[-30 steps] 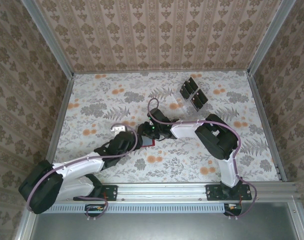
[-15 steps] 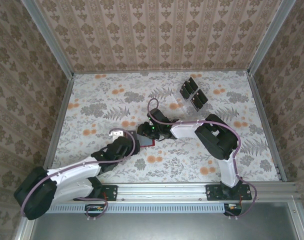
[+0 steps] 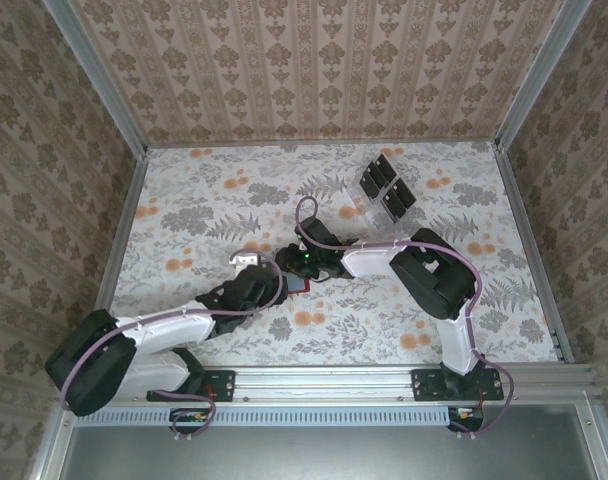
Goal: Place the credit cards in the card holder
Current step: Flip over the card slot on the card holder.
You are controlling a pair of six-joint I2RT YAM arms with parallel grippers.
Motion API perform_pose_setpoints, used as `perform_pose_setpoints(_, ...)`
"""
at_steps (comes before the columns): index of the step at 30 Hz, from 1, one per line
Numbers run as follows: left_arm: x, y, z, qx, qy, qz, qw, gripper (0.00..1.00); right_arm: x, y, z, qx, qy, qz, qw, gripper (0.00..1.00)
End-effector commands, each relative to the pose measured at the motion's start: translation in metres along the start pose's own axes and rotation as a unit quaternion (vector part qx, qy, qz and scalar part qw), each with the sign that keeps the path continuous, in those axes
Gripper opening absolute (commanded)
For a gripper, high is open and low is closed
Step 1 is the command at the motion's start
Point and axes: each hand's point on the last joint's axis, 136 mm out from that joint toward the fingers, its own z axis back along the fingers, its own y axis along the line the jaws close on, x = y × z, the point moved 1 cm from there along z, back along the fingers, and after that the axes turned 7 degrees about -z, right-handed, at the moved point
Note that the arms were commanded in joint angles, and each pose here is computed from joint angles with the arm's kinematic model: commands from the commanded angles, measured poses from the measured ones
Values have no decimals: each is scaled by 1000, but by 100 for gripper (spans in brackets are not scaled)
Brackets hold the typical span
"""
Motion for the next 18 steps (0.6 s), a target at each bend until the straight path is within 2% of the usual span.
perform_pose_setpoints(1, 9, -2, -3, 4, -5, -10, 1000, 100, -21, -45, -9, -62, 36, -29, 997, 40)
perform_pose_setpoints(18, -15, 30, -16, 85, 36, 6, 996, 100, -13, -29, 3, -38, 33, -18, 999, 42)
